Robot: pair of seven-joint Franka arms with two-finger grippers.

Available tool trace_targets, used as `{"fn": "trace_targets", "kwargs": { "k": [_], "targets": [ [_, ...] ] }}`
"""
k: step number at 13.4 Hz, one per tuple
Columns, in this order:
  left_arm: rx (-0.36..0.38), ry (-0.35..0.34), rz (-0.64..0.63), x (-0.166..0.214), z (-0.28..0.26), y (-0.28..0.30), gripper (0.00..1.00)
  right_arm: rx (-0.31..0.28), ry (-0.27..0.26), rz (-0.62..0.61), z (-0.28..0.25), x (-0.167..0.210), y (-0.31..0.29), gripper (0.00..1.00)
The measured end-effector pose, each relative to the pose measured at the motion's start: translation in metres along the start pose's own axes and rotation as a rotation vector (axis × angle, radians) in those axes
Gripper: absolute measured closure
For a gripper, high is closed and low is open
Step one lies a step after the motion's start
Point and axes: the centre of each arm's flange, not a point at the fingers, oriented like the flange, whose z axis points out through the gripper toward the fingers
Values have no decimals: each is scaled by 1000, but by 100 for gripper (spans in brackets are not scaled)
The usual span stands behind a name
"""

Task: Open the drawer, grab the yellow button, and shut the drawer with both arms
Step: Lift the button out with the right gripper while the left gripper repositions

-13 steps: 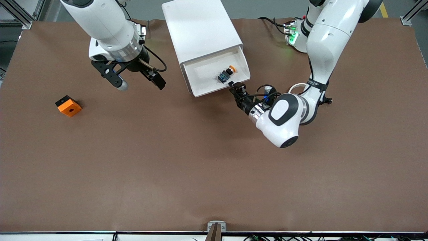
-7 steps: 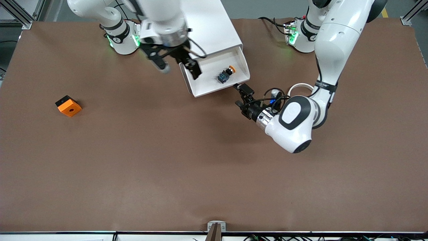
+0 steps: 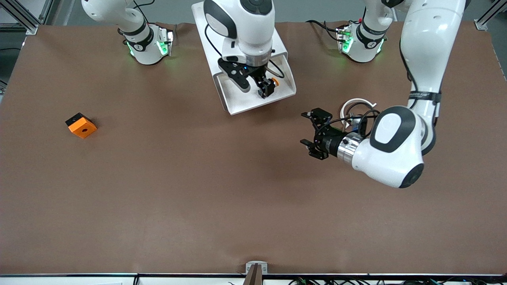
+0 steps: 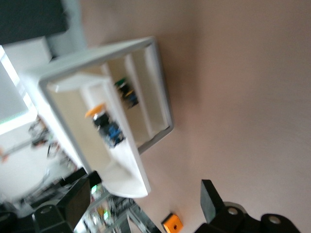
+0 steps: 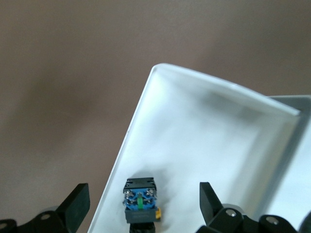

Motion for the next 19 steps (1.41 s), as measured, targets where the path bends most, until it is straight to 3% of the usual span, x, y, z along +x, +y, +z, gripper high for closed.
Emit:
{"fn": "trace_targets", "kwargs": {
  "k": [4, 6, 9, 12, 19],
  "targets": [
    [-118, 218, 449, -6, -29, -37, 0, -27, 11, -1, 29, -4, -16, 0],
    [-150, 255, 548, -7, -46, -52, 0, -27, 11, -10, 29, -10, -16, 0],
    [-205, 416, 606, -5, -63, -70, 0, -28, 12, -49, 29, -25, -12, 0],
    [-170, 532, 771, -23, -45, -86, 0, -9, 4, -70, 27, -33, -12, 0],
    [12, 593, 1106, -14, -10, -94, 0, -7, 5, -131, 32, -47, -11, 0]
  ]
}}
